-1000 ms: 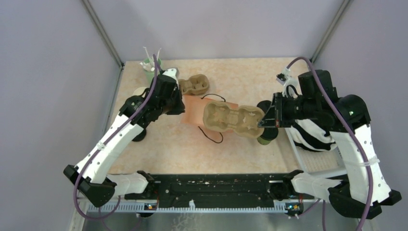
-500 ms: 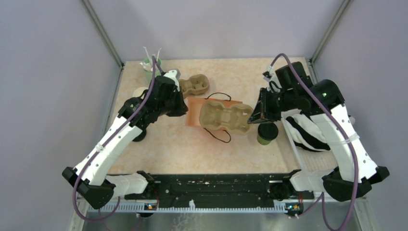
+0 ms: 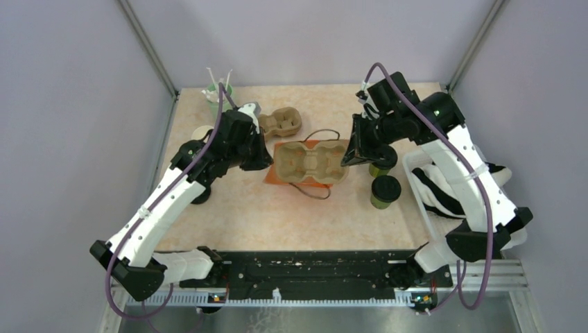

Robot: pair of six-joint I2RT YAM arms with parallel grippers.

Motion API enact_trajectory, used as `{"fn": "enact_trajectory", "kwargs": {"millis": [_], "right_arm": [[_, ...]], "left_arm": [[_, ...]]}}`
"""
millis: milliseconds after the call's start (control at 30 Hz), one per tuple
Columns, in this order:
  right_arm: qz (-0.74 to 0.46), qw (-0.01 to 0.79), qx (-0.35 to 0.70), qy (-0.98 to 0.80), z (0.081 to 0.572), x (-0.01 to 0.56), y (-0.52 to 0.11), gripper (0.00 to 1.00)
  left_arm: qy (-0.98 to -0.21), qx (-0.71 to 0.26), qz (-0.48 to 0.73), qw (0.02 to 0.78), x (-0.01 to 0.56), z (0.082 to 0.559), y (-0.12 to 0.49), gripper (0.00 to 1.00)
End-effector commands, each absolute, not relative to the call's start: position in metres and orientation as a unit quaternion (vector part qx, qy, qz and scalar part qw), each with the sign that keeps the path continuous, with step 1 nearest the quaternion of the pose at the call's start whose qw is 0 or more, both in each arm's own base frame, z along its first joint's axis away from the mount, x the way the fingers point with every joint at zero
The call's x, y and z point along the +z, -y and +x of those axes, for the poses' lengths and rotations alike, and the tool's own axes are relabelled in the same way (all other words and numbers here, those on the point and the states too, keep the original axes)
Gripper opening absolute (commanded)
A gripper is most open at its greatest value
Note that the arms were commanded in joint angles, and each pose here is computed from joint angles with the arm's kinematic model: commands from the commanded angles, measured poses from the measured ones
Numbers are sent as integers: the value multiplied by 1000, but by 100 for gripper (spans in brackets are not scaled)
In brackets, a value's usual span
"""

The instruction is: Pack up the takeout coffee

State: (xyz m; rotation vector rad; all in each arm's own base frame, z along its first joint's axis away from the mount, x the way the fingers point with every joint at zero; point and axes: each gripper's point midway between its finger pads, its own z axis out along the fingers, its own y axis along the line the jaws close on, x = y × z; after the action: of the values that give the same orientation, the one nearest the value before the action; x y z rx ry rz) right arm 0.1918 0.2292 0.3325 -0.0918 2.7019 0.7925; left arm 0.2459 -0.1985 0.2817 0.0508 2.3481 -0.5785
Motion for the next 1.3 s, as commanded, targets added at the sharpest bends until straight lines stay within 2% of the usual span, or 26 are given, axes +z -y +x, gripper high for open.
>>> {"fn": "enact_trajectory", "kwargs": {"millis": [0, 200, 533, 800, 967, 1267], "right_arm": [[-35, 165, 274, -947, 189, 340, -229, 0], [-36, 159, 274, -948, 180, 336, -223, 0], [-71, 148, 272, -948, 198, 323, -241, 0], [-122, 147, 258, -947, 208, 314, -246, 0], [-131, 142, 285, -939, 210, 318, -258, 0], [-167, 191, 272, -928, 222, 339, -247, 0]], "left_arm": [[-911, -226, -3, 345, 288, 244, 199, 0], [-910, -226, -6, 349, 289, 245, 198, 0], [-905, -261, 7, 336, 287, 241, 212, 0], [-911, -247, -2, 330, 280, 238, 206, 0], [-912, -232, -10, 338, 283, 241, 200, 0], [-920, -211, -8, 331, 282, 242, 195, 0]]}}
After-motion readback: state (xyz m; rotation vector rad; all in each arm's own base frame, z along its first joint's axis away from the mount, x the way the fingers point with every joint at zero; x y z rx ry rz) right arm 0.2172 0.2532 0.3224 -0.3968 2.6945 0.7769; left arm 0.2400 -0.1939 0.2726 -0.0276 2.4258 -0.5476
